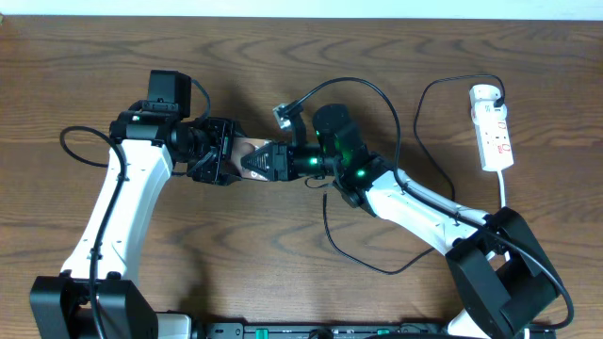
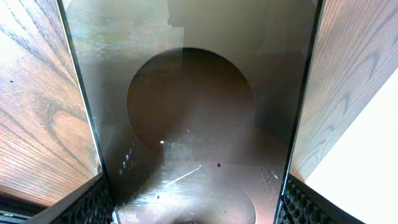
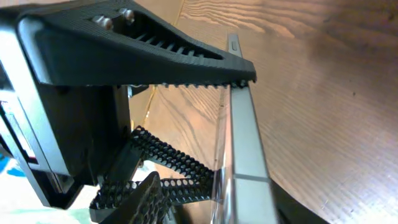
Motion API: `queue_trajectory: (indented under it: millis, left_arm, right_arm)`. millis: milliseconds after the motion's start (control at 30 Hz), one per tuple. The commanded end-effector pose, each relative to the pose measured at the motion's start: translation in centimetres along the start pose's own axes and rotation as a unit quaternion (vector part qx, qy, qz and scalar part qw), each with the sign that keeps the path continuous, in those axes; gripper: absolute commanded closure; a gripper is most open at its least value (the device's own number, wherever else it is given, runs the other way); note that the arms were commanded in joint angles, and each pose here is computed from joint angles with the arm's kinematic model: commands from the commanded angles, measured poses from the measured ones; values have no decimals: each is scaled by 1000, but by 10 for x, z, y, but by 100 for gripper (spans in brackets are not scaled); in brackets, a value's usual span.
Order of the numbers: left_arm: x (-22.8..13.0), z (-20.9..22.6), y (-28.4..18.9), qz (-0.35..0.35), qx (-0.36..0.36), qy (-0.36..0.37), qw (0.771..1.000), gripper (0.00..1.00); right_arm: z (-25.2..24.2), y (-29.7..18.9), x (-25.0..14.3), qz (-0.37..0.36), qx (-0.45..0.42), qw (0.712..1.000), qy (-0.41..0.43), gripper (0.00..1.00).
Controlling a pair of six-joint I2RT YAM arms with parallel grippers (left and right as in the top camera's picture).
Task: Plug charger to phone and switch on socket
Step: 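Grasp the phone's edge with the right gripper beside the left gripper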
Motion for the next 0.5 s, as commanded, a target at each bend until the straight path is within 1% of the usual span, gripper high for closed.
queue_trajectory:
  millis: [0, 267, 467]
  left_arm:
    - [-7, -9, -12, 5, -25, 17, 1000, 93]
    - [-7, -9, -12, 5, -25, 17, 1000, 93]
    - [-8, -9, -11, 5, -24, 18, 1000, 93]
  right_arm:
    - [5, 2, 2, -1, 4, 999, 50, 61]
    - [7, 6, -2, 2, 3, 999, 47, 62]
    - [10, 11, -7, -2, -4, 999, 40, 68]
Point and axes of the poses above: each gripper's point midway between its finger pads, its own y axis out along the fingers, its own z axis along the line the jaws close on, x = y × z, the point moved 8 cm from there along -y, back along the fingers, and after that the axes turned 4 degrees about y, right-handed, at the moved point
